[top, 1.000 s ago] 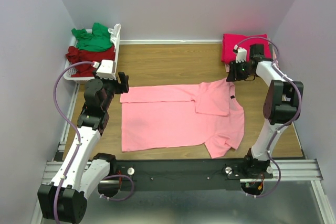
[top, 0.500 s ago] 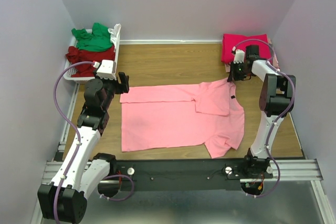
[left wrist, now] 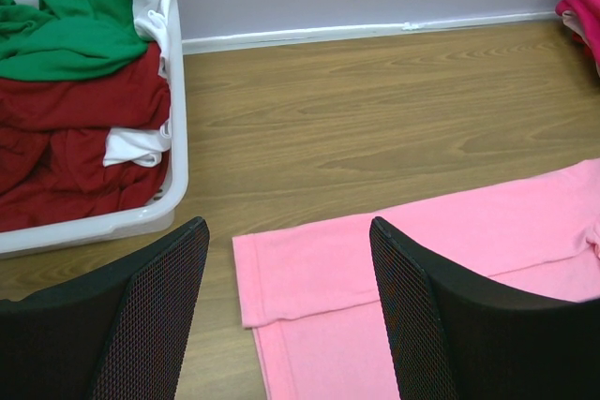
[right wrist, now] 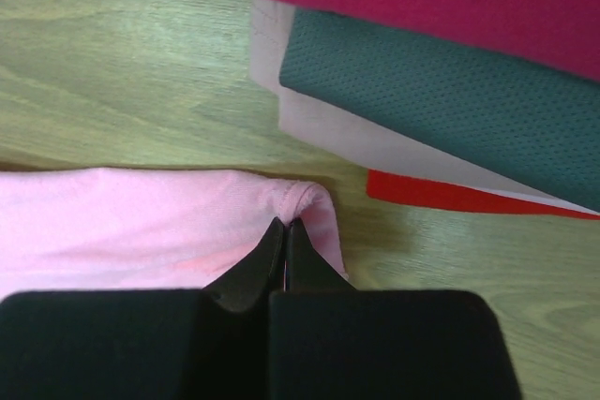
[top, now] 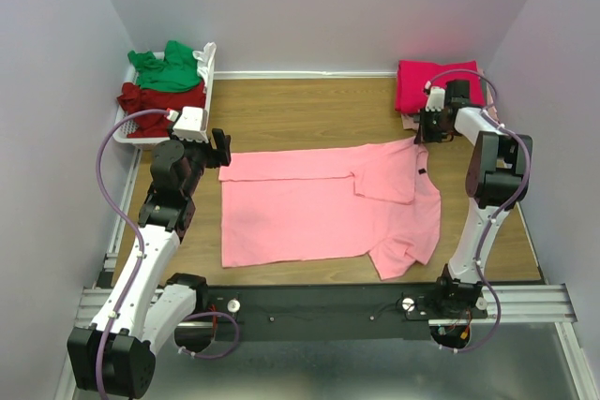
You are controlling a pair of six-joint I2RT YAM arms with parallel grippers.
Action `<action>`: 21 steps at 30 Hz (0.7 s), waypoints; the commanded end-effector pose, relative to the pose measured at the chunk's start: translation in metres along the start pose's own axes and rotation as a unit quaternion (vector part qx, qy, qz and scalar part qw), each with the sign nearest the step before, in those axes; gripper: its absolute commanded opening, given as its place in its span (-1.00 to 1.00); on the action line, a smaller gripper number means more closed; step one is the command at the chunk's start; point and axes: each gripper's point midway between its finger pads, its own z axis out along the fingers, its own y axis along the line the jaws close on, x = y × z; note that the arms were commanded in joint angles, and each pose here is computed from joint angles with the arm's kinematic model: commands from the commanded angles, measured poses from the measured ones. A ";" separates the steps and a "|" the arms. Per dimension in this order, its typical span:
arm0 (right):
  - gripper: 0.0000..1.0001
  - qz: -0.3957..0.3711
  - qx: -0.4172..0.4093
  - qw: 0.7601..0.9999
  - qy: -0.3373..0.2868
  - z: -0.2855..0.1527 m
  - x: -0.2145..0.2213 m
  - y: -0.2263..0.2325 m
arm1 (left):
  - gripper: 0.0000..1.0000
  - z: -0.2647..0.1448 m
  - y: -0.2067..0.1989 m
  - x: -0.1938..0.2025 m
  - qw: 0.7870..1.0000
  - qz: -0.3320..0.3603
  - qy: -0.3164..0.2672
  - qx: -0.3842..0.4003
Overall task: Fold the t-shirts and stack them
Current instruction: Fold the tshirt
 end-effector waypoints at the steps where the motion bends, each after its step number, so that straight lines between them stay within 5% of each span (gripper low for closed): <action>1: -0.96 0.010 0.046 0.999 -0.011 -0.001 -0.005 -0.018 | 0.54 0.001 -0.004 -0.006 1.000 0.001 -0.011 0.010; 4: -0.57 0.009 0.047 0.999 -0.014 -0.003 -0.005 -0.018 | 0.54 0.002 -0.004 -0.004 1.000 0.002 -0.009 0.011; 12: -0.09 -0.034 0.056 0.997 -0.051 -0.044 -0.024 -0.009 | 0.55 0.013 -0.013 0.015 0.999 -0.004 0.023 0.037; 16: 0.46 -0.095 0.039 0.991 -0.091 -0.090 -0.031 0.013 | 0.55 0.028 -0.024 0.040 0.995 -0.016 0.074 0.069; 21: 0.58 -0.139 -0.066 0.982 -0.109 -0.107 -0.006 0.060 | 0.48 0.038 -0.037 0.068 0.987 -0.036 0.123 0.101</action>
